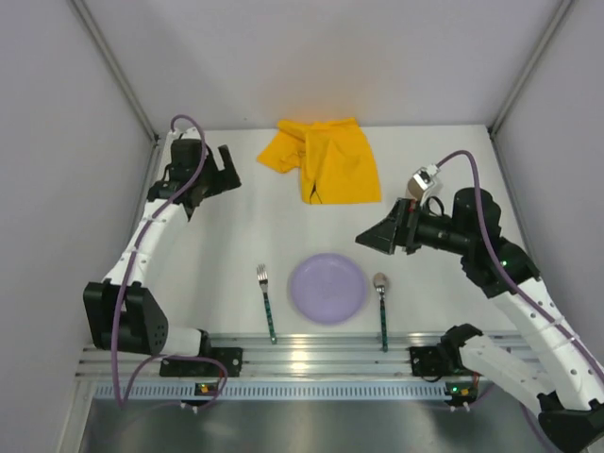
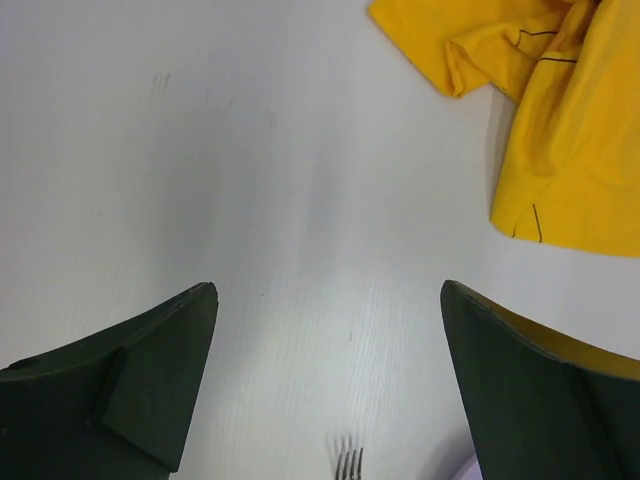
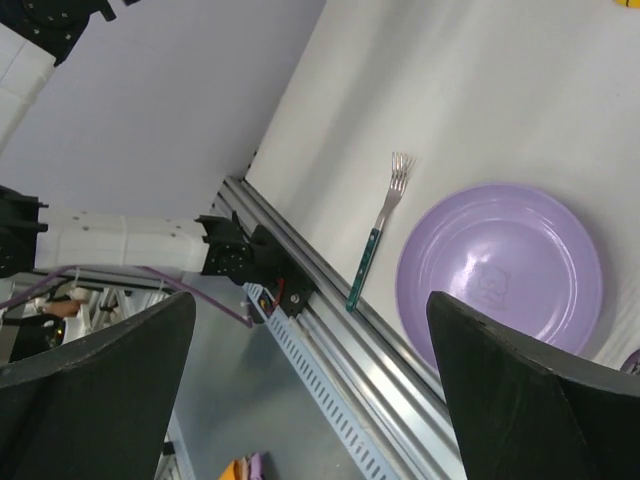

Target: Set the dinner table for one person

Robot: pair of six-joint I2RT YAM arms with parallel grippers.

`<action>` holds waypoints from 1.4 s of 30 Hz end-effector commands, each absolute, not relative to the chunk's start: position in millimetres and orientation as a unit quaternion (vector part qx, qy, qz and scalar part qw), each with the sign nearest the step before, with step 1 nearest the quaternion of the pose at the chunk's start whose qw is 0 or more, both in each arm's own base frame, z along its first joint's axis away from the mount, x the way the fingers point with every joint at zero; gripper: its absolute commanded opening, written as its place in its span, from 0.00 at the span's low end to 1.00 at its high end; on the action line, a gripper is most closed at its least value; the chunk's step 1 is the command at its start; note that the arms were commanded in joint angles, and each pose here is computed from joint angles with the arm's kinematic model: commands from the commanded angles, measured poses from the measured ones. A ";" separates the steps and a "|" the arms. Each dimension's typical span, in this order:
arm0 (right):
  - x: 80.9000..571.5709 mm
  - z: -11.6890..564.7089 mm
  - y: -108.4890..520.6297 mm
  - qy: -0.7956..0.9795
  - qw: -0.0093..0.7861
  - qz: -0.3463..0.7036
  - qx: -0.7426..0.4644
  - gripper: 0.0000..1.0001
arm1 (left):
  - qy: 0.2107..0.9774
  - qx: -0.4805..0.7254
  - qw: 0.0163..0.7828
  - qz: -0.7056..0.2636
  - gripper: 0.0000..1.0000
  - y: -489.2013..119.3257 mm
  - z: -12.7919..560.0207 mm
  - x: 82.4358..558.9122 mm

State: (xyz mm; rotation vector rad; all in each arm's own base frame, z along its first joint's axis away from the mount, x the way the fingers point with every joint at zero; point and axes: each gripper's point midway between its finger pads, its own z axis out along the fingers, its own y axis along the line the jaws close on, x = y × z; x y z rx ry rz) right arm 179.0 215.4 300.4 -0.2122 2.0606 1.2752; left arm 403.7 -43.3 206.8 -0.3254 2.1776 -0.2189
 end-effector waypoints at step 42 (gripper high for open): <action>496.0 162.3 213.7 0.956 0.246 0.153 0.038 1.00 | 0.866 -0.247 0.264 -0.346 0.02 -188.8 16.9 633.2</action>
